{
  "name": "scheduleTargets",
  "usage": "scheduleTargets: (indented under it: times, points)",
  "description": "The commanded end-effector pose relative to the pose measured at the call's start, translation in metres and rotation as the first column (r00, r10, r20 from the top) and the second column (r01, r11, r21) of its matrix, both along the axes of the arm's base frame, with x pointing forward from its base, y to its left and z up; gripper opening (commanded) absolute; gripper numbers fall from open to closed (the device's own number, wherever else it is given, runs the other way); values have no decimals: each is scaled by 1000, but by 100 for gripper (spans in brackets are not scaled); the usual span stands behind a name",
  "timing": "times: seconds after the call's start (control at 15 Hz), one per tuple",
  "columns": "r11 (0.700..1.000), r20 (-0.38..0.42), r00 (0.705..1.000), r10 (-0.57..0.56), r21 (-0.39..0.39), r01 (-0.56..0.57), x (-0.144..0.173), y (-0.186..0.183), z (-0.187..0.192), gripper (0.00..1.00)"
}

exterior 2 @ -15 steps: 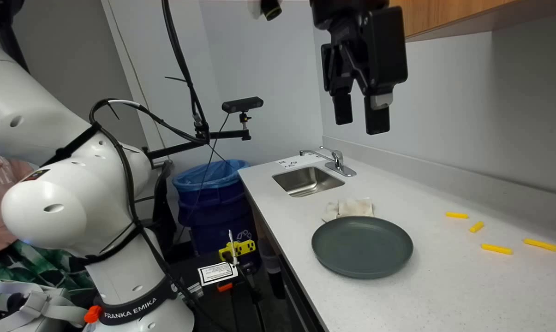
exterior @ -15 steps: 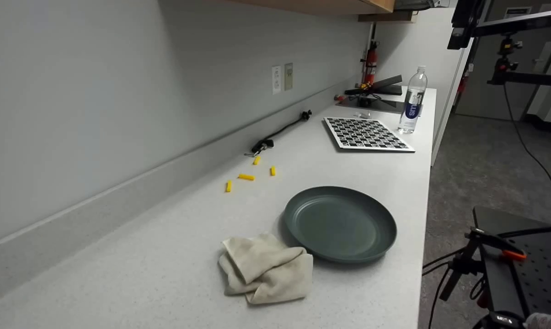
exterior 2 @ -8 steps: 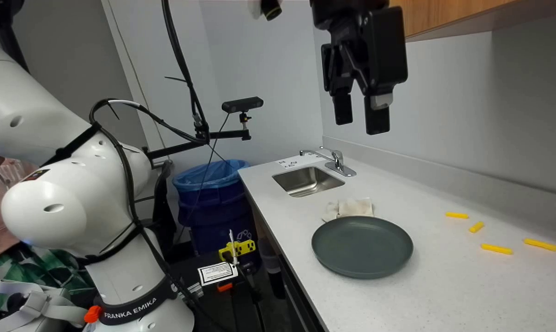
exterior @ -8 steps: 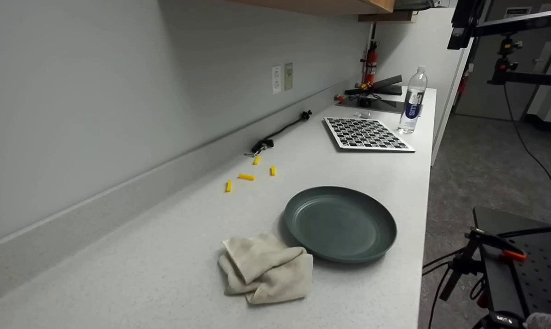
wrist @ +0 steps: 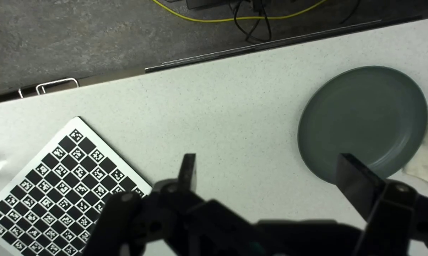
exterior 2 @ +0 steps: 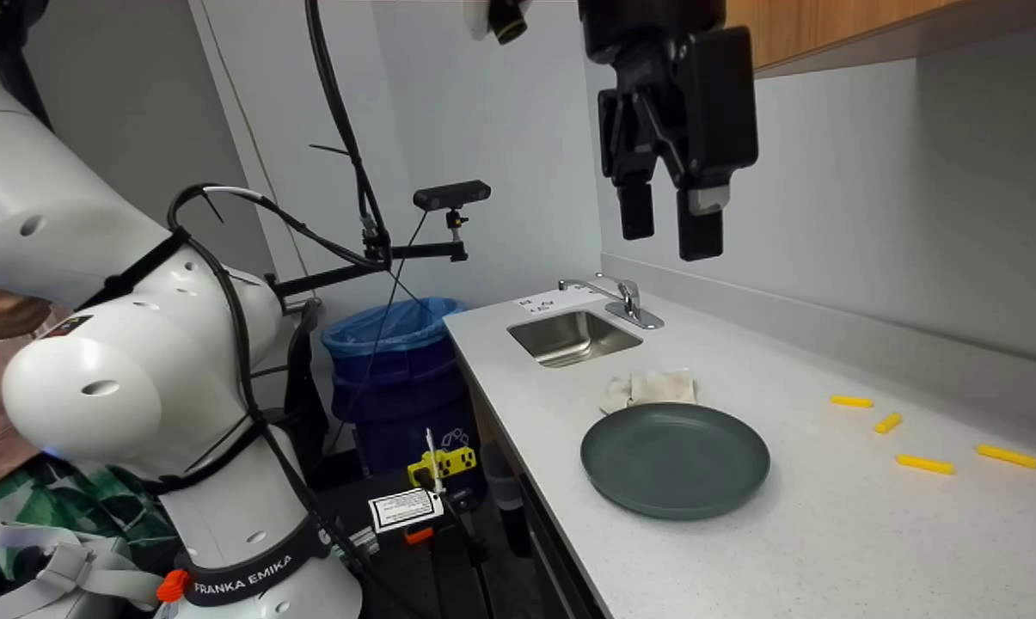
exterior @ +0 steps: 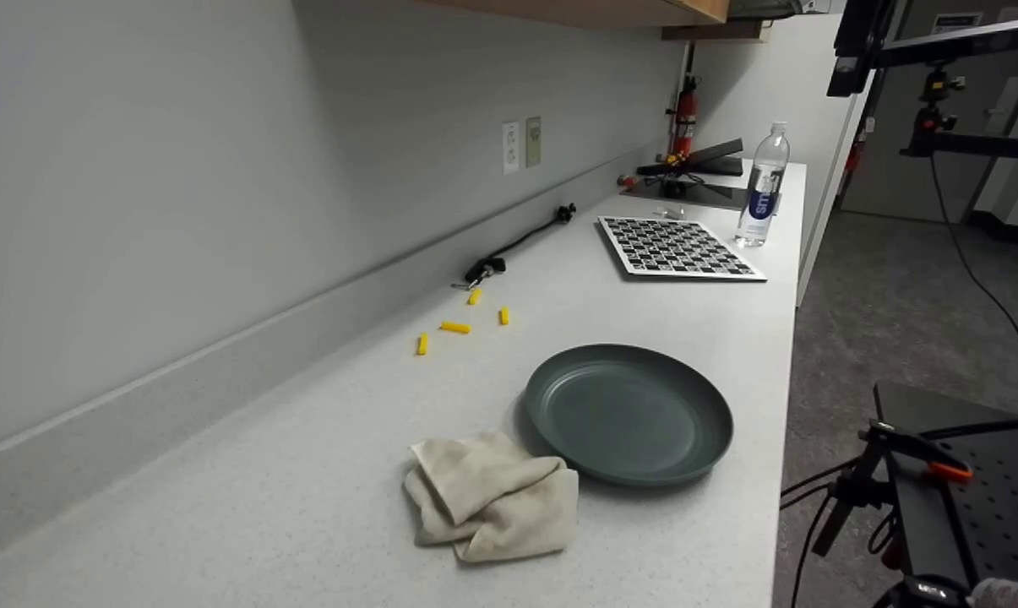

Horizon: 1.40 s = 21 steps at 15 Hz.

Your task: Use the cloth to wipe the plate

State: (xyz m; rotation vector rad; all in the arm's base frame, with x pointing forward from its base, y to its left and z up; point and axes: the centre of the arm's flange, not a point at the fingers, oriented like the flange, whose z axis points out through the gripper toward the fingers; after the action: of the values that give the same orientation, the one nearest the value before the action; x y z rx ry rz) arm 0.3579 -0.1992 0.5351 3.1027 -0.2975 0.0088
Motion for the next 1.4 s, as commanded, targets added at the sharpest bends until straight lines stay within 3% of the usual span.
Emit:
scheduleTargets:
  times: [0.0, 0.47, 0.87, 0.93, 1.13, 1.27, 1.33]
  points:
    - [1000, -8, 1000, 1, 3, -1, 0, 0, -1, 100]
    - [1000, -11, 1000, 0, 4, 0, 0, 0, -2, 100]
    - [994, -6, 994, 108, 8, -108, 3, -2, -3, 100]
    - [992, -6, 992, 123, 0, -123, 60, 25, 36, 100]
    - [982, 28, 981, 190, 16, -190, 91, 61, 67, 100]
    - [979, -10, 979, 203, 13, -202, 122, 95, 91, 100]
    - [979, 34, 979, 202, -4, -202, 79, 86, 58, 100]
